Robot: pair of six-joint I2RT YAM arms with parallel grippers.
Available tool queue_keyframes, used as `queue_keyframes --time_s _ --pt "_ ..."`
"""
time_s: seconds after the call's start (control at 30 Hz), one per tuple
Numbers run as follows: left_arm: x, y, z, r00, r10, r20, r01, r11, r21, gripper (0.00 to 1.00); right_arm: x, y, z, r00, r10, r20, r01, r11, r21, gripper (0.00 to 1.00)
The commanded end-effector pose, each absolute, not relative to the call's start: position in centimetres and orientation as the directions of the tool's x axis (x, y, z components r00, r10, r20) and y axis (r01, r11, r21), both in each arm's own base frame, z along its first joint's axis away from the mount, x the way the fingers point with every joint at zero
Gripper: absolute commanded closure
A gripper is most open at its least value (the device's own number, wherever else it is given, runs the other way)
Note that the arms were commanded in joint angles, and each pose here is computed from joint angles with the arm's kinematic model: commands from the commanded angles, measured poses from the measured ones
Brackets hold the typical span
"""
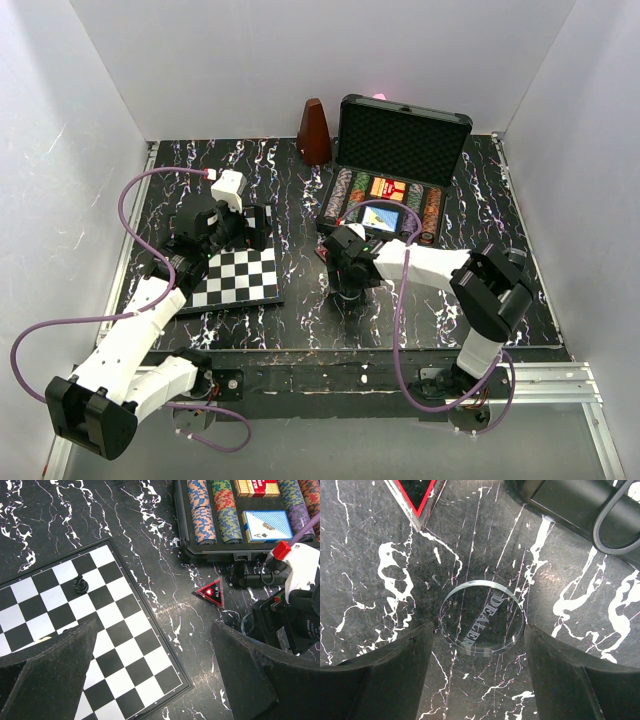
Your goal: Pack up texas hold em set
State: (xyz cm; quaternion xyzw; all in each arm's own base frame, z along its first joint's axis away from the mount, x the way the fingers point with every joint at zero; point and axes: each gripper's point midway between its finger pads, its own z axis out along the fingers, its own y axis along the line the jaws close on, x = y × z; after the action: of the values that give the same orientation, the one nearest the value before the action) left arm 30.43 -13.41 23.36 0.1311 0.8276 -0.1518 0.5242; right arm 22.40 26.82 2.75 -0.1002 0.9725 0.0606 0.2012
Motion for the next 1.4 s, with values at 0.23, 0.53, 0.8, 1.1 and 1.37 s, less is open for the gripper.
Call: queue_keyframes --time_s 0.23,0.53,0.8,1.1,1.37 --pt "30.5 -13.5 23.7 -0.401 0.059 -0.914 0.385 0.916 -0.110 0.02 23.1 26.9 2.8 -0.889 -0.165 -0.427 -0.193 0.981 0.024 0.23" --pt "30.4 -13.5 23.8 -0.399 0.056 -0.915 0.385 0.916 -0.111 0.02 23.1 27.1 2.2 -0.895 -0.177 -0.410 -0.201 0.980 0.015 0.24" --pt "30.4 -13.4 23.9 -0.395 0.055 -0.917 0.384 0.917 -0.111 0.02 23.2 27.0 1.9 -0.900 -0.180 -0.398 -0.194 0.981 -0.005 0.28" --pt "30.4 -13.4 24.0 -0.392 0.053 -0.919 0.382 0.918 -0.109 0.02 23.1 26.5 1.7 -0.900 -0.186 -0.393 -0.193 0.981 -0.022 0.46" --pt "30.4 -13.3 24.2 -0.385 0.049 -0.921 0.377 0.920 -0.108 0.02 23.3 26.9 3.2 -0.882 -0.204 -0.426 -0.229 0.973 0.008 0.70"
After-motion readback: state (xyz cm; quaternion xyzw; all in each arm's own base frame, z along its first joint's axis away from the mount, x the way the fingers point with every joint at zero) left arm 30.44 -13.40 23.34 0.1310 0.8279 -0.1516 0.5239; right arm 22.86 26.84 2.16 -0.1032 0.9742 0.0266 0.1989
